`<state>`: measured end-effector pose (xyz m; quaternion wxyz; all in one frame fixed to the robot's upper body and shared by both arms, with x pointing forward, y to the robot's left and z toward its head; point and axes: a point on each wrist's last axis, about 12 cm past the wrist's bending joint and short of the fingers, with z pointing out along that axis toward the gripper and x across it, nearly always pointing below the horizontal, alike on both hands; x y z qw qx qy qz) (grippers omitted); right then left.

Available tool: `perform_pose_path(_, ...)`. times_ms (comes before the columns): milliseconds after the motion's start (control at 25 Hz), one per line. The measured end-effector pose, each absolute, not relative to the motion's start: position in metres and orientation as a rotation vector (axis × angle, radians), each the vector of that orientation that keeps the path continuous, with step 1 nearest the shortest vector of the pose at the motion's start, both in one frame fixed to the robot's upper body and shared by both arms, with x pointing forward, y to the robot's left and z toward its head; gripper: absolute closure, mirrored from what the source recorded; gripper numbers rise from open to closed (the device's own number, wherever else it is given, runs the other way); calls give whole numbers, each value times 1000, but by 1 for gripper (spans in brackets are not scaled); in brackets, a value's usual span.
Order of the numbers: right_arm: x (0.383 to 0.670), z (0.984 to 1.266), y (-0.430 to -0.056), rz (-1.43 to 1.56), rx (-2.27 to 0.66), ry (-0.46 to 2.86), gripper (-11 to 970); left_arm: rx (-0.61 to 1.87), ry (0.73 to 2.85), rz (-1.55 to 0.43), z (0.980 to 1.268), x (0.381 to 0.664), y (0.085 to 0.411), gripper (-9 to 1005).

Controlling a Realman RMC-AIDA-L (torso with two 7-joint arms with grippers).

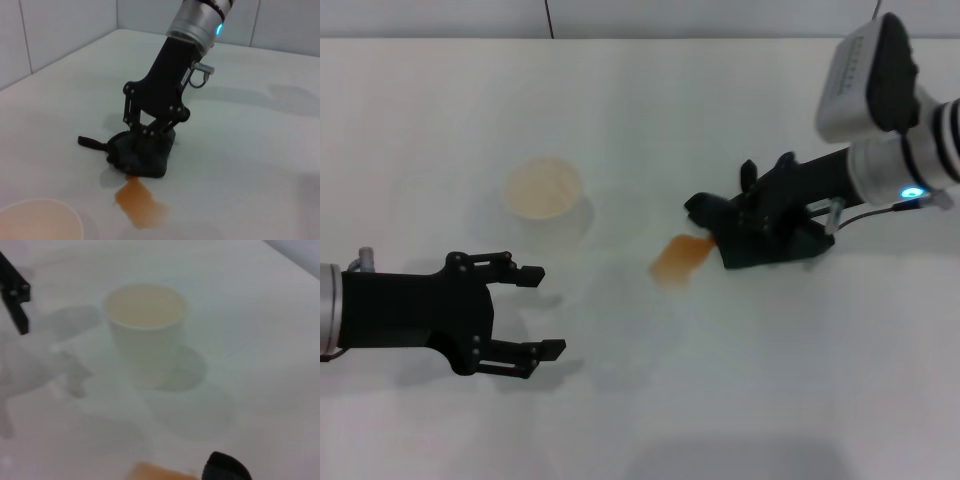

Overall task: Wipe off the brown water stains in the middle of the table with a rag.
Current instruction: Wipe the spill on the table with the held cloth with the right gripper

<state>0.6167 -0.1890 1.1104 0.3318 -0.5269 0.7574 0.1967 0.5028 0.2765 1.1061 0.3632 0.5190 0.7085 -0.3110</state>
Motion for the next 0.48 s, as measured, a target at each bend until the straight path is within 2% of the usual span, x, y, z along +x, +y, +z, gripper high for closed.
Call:
perform_pose_path(240, 609, 1105, -170, 557, -1450, 1961, 871, 1344, 1832, -811, 1107, 506, 272, 133)
perform_pose_path(320, 593, 1099, -145, 647, -1530, 1948, 871, 1343, 1834, -811, 1106, 506, 272, 133)
perform_pose_path(480, 584, 1099, -130, 684, -1584, 1925, 871, 1341, 1838, -808, 1106, 506, 272, 133)
